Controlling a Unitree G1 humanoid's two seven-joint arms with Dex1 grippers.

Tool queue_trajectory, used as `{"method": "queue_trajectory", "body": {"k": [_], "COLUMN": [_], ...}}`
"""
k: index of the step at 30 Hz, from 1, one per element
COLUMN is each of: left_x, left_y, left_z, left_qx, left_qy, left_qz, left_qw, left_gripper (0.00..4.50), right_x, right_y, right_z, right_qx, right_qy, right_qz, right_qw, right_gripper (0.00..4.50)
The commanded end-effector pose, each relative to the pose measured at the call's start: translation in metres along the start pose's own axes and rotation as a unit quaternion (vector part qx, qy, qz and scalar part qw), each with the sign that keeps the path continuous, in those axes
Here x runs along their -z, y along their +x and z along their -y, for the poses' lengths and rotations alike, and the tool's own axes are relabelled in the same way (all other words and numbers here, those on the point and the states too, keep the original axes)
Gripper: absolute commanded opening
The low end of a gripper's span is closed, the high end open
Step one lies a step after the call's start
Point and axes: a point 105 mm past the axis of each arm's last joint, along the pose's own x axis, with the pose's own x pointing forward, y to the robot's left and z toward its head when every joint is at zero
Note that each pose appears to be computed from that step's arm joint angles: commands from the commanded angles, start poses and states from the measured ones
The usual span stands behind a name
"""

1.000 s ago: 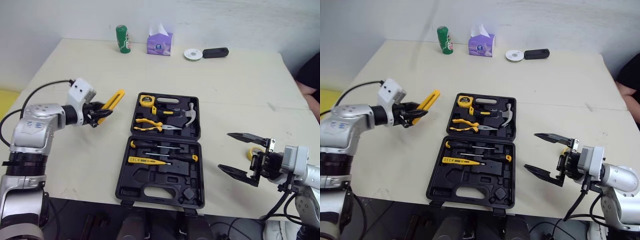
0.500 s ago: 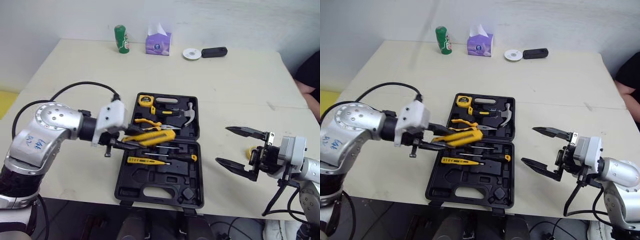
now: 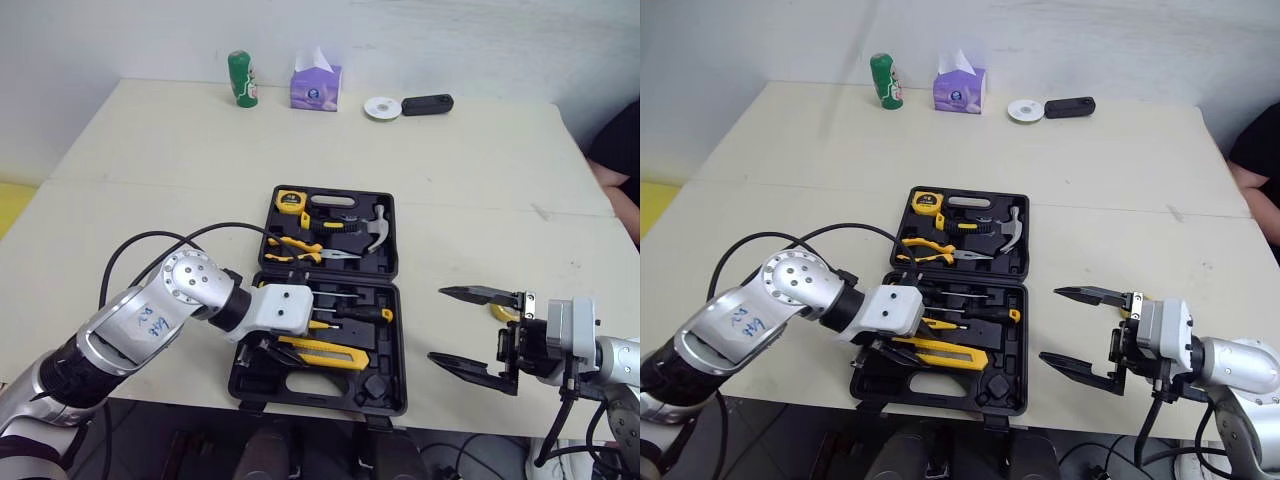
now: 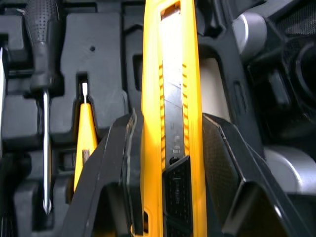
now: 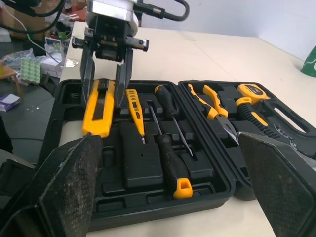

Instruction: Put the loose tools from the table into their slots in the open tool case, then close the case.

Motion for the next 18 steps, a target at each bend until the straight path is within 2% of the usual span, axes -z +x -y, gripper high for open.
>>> {"method": "queue_trajectory", "body": {"k": [1,18], "left_x": [-0.001,0.008], "left_y": [0.002,0.022], "left_z": [-0.004,0.005], "left_qx": [-0.015,-0.005], "left_qy": [-0.006,-0.031], "left_qz": [-0.013,-0.021], "left_qw": [1.000,0.999], "left_gripper": [1.24,1.24], "right_x": [-0.011,-0.021], "right_y": [0.000,0.011], "right_z": [-0.003,-0.002], "right_qx": [-0.007,-0.002], "right_qy": [-0.013,0.005], "right_qz": [0.000,-0.001], "right_qw": [1.000,1.000], "right_gripper": [4.50,4.50]}}
